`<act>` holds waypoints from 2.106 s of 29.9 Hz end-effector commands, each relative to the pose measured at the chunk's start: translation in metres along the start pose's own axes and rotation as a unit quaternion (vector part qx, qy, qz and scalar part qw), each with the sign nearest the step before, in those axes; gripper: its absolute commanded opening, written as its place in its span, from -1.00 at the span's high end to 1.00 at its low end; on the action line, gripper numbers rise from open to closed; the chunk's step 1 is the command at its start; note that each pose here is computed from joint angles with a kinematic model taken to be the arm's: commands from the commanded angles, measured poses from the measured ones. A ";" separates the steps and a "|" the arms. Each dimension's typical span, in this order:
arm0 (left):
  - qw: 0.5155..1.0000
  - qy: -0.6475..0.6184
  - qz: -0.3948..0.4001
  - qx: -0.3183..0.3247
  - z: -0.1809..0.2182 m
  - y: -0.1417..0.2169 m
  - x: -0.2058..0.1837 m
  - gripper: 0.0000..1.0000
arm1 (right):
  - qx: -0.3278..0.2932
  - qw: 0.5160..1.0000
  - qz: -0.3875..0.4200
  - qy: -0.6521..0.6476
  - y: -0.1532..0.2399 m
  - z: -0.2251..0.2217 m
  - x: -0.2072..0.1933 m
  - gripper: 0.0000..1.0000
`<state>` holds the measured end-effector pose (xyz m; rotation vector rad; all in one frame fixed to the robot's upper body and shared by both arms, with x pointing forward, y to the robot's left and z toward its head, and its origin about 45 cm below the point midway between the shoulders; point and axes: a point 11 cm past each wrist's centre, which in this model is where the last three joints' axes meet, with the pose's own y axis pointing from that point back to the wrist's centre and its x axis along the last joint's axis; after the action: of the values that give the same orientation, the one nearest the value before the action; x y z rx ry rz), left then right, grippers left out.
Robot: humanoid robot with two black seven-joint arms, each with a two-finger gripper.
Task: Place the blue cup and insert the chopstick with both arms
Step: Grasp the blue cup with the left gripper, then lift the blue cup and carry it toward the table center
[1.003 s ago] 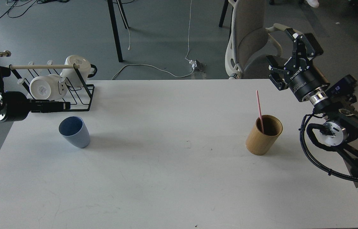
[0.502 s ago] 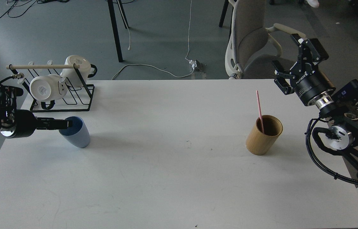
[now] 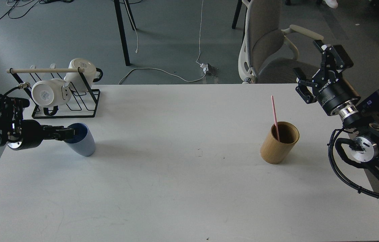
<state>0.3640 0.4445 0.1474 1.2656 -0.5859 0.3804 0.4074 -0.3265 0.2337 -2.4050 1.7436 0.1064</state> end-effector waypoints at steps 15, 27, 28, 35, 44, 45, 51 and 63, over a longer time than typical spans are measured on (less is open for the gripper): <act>1.000 -0.006 0.025 -0.005 0.003 0.000 0.008 1.00 | -0.003 1.000 0.019 0.003 0.009 0.001 0.014 -0.97; 0.978 -0.024 0.124 -0.167 0.124 -0.009 0.101 1.00 | 0.080 0.991 0.107 0.000 0.006 -0.052 0.070 -0.96; 0.974 -0.033 0.121 -0.189 0.149 -0.023 0.105 1.00 | 0.088 0.990 0.111 -0.002 0.006 -0.057 0.073 -0.96; 0.964 -0.180 0.070 -0.184 0.244 -0.086 0.121 1.00 | 0.108 0.986 0.130 -0.001 0.008 -0.072 0.085 -0.97; 0.944 -0.277 0.045 -0.174 0.286 -0.105 0.118 1.00 | 0.100 0.985 0.143 0.004 0.013 -0.067 0.095 -0.97; 0.943 -0.280 0.044 -0.173 0.286 -0.105 0.117 1.00 | 0.098 0.984 0.146 0.004 0.014 -0.065 0.096 -0.96; 0.944 -0.285 0.022 -0.167 0.278 -0.113 0.098 1.00 | 0.095 0.984 0.148 0.004 0.015 -0.064 0.098 -0.97; 0.951 -0.263 0.003 -0.162 0.262 -0.125 0.070 0.98 | 0.092 0.985 0.149 0.005 0.017 -0.061 0.099 -0.97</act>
<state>0.4410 0.1520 0.1478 1.0391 -1.0677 -0.0635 0.4205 -0.4349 0.2774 -2.0078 2.0104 -0.0288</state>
